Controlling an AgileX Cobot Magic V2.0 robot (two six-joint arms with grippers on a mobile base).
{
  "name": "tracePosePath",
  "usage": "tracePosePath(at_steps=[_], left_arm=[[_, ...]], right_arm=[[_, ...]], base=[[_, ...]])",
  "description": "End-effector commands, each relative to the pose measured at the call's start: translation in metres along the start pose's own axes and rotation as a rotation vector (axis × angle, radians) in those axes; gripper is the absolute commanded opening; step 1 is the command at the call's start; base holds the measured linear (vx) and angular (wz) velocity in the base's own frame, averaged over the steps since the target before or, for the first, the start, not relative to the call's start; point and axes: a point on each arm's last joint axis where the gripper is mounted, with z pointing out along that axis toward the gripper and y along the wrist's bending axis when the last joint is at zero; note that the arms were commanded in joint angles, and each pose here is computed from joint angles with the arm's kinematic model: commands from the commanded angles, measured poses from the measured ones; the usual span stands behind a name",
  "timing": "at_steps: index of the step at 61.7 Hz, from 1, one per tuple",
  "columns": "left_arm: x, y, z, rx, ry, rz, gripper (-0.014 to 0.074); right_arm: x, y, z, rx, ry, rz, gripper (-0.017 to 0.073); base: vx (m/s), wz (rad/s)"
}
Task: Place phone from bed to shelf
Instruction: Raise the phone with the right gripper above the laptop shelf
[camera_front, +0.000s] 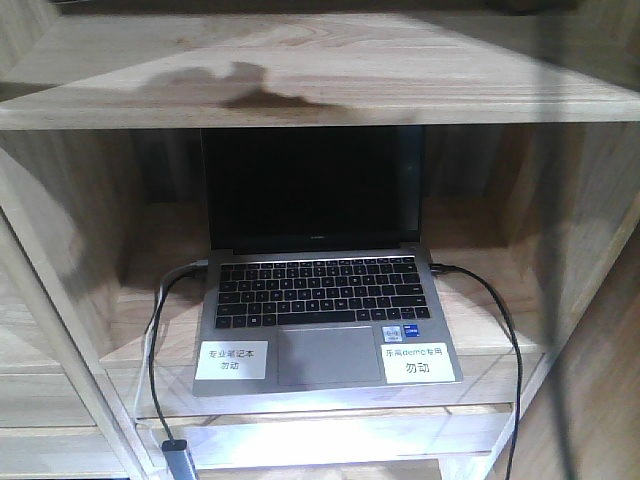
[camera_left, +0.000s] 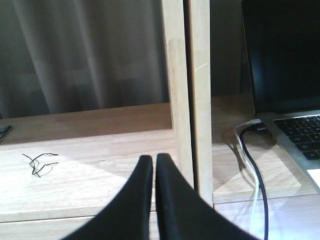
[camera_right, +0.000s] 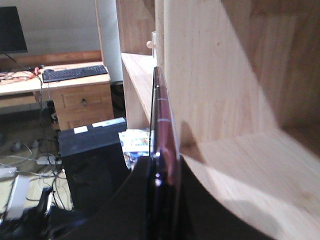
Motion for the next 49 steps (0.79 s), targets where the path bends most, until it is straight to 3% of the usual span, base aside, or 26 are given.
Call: tracePosePath(at_steps=[1, 28, 49], left_arm=[[-0.014, 0.002, -0.003, -0.010, -0.107, -0.014, 0.0001], [-0.014, 0.002, -0.003, -0.010, -0.107, -0.014, 0.0001], [-0.014, 0.002, -0.003, -0.010, -0.107, -0.014, 0.0001]], right_arm=[[-0.021, -0.002, 0.005, 0.059, -0.133, -0.001, -0.0002], [0.019, -0.063, 0.058, 0.220, -0.136, 0.087, -0.0002], [0.043, -0.085, 0.074, 0.265, -0.106, 0.120, -0.0002]], base=[[0.00, 0.00], [0.00, 0.00], [0.00, 0.00]])
